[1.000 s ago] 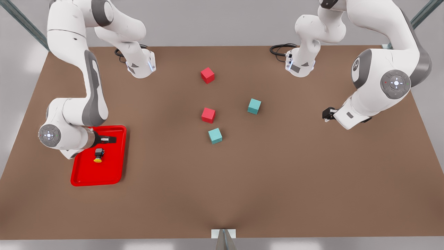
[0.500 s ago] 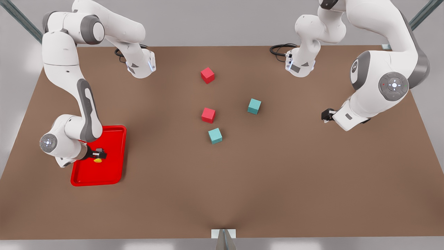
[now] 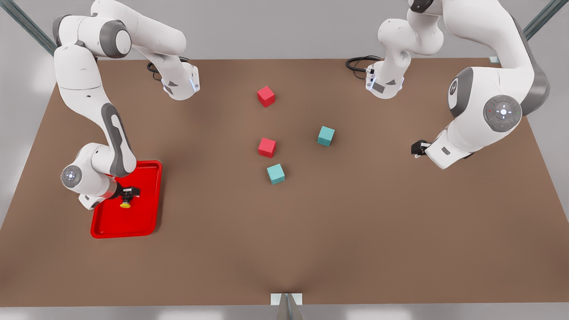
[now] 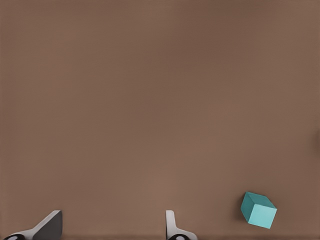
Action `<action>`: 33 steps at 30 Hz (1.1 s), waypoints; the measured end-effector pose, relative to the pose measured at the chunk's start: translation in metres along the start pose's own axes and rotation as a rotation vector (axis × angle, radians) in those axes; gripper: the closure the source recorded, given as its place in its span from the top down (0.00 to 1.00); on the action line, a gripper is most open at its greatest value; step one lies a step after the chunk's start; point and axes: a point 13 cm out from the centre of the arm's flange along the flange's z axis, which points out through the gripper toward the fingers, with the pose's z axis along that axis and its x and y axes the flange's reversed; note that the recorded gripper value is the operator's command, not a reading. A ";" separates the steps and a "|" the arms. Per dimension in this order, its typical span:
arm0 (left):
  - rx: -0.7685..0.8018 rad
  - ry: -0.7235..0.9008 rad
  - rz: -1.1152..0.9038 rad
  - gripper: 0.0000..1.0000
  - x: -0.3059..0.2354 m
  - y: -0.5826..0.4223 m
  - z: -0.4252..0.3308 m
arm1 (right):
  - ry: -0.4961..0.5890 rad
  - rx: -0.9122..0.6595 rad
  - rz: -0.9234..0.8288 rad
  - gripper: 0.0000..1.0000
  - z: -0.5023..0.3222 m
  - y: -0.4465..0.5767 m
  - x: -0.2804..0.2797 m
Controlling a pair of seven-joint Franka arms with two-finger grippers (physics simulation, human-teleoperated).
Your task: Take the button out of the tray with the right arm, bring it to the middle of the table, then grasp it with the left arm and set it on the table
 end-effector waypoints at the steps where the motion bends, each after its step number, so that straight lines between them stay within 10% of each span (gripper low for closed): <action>1: 0.000 0.000 0.000 1.00 0.000 0.000 0.000 | -0.008 0.001 -0.008 1.00 0.000 -0.001 -0.001; 19: 0.000 0.002 -0.001 1.00 0.000 -0.001 0.000 | -0.054 0.014 -0.079 1.00 0.011 -0.016 -0.002; 21: 0.000 0.002 -0.002 1.00 0.000 -0.001 0.000 | -0.052 0.012 -0.082 0.65 0.013 -0.016 -0.002; 23: 0.000 0.004 -0.002 1.00 0.000 0.000 0.001 | -0.053 0.012 -0.085 0.51 0.013 -0.015 -0.002; 33: -0.001 0.009 -0.003 1.00 -0.001 -0.001 0.003 | -0.058 0.014 -0.111 0.44 0.011 -0.015 -0.005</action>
